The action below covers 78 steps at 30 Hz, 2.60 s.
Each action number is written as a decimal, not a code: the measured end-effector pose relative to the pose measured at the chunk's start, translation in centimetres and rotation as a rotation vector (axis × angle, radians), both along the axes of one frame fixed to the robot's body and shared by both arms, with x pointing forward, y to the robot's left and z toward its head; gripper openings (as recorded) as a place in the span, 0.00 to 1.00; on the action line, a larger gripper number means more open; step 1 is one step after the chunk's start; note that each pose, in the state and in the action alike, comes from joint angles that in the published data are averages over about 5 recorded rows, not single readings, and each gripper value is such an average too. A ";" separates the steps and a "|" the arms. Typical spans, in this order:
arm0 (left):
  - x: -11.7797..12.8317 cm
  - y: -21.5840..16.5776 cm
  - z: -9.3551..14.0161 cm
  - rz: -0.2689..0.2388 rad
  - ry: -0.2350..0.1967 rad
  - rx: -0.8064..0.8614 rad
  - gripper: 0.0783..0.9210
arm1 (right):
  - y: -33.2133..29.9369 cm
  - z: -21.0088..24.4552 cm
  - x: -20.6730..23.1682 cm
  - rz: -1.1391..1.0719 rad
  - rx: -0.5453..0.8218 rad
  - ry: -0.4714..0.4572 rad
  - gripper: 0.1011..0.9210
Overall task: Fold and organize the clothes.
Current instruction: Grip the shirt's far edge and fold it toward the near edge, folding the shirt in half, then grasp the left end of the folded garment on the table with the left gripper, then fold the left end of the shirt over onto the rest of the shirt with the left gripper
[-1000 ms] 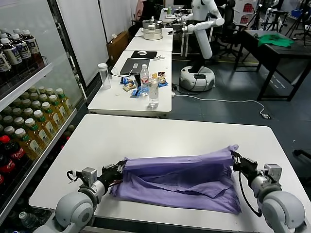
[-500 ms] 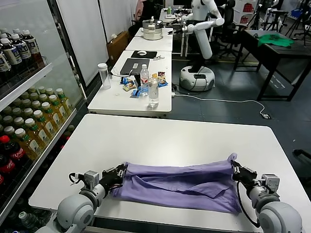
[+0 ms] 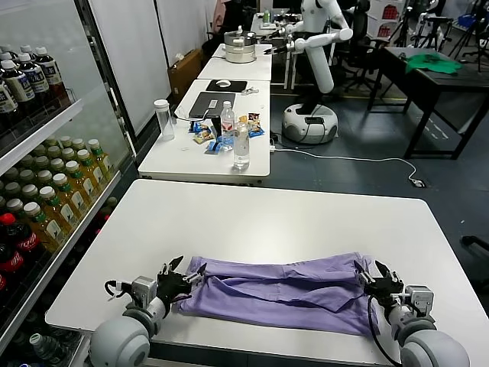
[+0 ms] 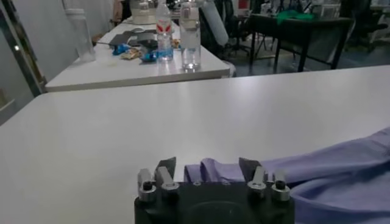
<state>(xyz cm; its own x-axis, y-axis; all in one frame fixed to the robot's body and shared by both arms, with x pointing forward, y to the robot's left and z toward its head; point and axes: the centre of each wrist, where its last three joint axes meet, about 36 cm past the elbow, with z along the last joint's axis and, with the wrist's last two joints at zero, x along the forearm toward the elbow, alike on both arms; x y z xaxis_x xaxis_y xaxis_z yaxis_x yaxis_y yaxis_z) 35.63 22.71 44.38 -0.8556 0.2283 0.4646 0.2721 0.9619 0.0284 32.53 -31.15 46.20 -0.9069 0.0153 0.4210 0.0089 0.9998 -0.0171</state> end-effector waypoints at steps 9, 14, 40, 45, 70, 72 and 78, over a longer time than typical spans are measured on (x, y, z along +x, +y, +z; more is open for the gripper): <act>-1.2 -3.2 -1.3 0.091 -0.014 -0.010 0.88 | 0.8 -0.1 -1.6 -0.007 0.002 0.007 0.88; -1.2 -4.6 -2.4 0.144 -0.006 -0.006 0.87 | 1.1 -0.2 -2.1 -0.008 0.006 0.009 0.88; -0.3 -3.3 -4.1 0.276 0.011 0.011 0.04 | 1.0 0.5 -2.1 -0.012 0.012 -0.010 0.88; 0.6 0.7 -2.9 0.312 -0.016 0.034 0.03 | 0.9 0.6 -2.0 -0.013 0.014 -0.015 0.88; -1.5 2.2 7.2 0.246 -0.140 -0.291 0.03 | 1.7 0.4 -3.1 -0.024 0.020 -0.011 0.88; -1.8 0.5 7.0 0.214 -0.123 -0.342 0.03 | 1.8 0.3 -3.2 -0.025 0.018 -0.011 0.88; -1.7 -4.0 6.0 0.133 -0.065 -0.463 0.03 | 1.9 0.3 -3.4 -0.028 0.014 -0.013 0.88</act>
